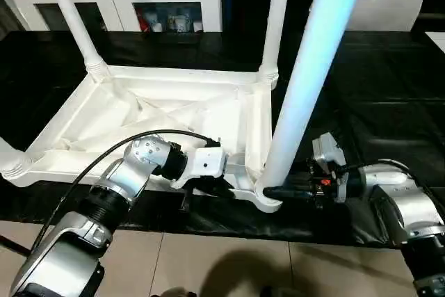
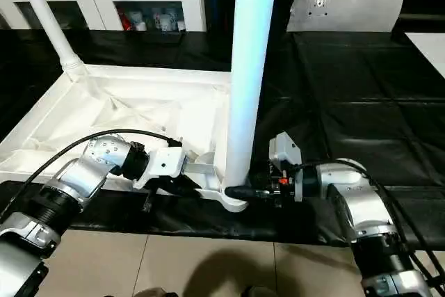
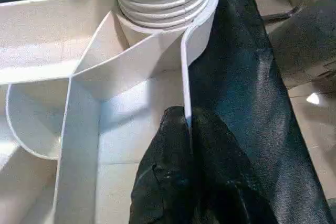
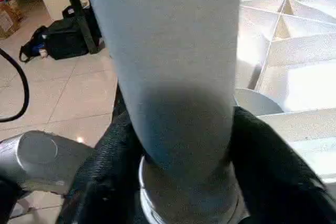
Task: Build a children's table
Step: Rotate leg to tighten
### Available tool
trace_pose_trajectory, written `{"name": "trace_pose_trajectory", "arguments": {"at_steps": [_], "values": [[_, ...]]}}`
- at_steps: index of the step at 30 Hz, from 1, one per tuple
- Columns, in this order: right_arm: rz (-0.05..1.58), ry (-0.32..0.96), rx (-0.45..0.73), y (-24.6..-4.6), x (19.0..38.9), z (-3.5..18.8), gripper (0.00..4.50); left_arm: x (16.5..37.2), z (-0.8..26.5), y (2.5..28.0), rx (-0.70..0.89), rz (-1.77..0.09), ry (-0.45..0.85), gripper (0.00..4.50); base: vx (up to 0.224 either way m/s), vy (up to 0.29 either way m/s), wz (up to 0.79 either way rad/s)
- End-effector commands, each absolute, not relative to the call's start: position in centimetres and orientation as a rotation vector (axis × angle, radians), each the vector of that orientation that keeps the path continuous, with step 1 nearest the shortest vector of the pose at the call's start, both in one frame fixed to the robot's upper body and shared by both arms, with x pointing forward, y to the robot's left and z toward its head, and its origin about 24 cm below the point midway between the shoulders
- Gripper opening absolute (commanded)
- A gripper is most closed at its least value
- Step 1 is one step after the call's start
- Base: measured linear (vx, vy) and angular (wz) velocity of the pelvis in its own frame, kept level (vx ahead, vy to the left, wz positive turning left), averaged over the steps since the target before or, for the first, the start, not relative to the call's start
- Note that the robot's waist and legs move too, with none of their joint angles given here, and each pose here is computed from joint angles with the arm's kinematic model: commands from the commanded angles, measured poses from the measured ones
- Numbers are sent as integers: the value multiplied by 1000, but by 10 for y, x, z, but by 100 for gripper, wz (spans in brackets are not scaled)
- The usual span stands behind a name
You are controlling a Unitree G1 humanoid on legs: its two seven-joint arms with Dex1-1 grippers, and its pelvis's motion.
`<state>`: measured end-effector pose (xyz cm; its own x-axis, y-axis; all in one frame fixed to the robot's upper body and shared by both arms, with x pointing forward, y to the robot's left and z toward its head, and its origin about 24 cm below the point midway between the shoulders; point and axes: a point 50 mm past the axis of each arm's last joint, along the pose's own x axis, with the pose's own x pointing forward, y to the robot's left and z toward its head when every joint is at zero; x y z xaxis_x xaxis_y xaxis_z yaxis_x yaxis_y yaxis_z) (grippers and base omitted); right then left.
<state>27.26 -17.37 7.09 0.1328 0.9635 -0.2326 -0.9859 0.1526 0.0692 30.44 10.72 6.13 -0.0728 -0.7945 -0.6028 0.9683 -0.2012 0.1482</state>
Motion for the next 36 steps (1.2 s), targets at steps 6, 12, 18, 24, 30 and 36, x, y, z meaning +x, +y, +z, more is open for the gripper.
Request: {"name": "trace_pose_trajectory", "arguments": {"at_steps": [6, 12, 18, 24, 30, 36], "values": [[1475, 271, -64, -169, 267, 70, 200, 301, 56, 110, 667, -1680, 403, 0, 0, 0, 0], [1433, 283, 8, -158, 259, 61, 199, 302, 58, 103, 601, -1643, 397, 0, 0, 0, 0], [1011, 295, 64, -133, 279, 45, 199, 320, 67, 78, 511, -1416, 350, 0, 0, 0, 0], [687, 266, 171, -98, 298, 42, 199, 340, 77, 43, 401, -1152, 298, 0, 0, 0, 0], [493, 238, 205, -84, 319, 50, 199, 350, 89, 23, 343, -1006, 240, 0, 0, 0, 0], [453, 226, 205, -97, 317, 46, 280, 348, 86, 27, 380, -1040, 245, 0, 0, 0, 0]]}}
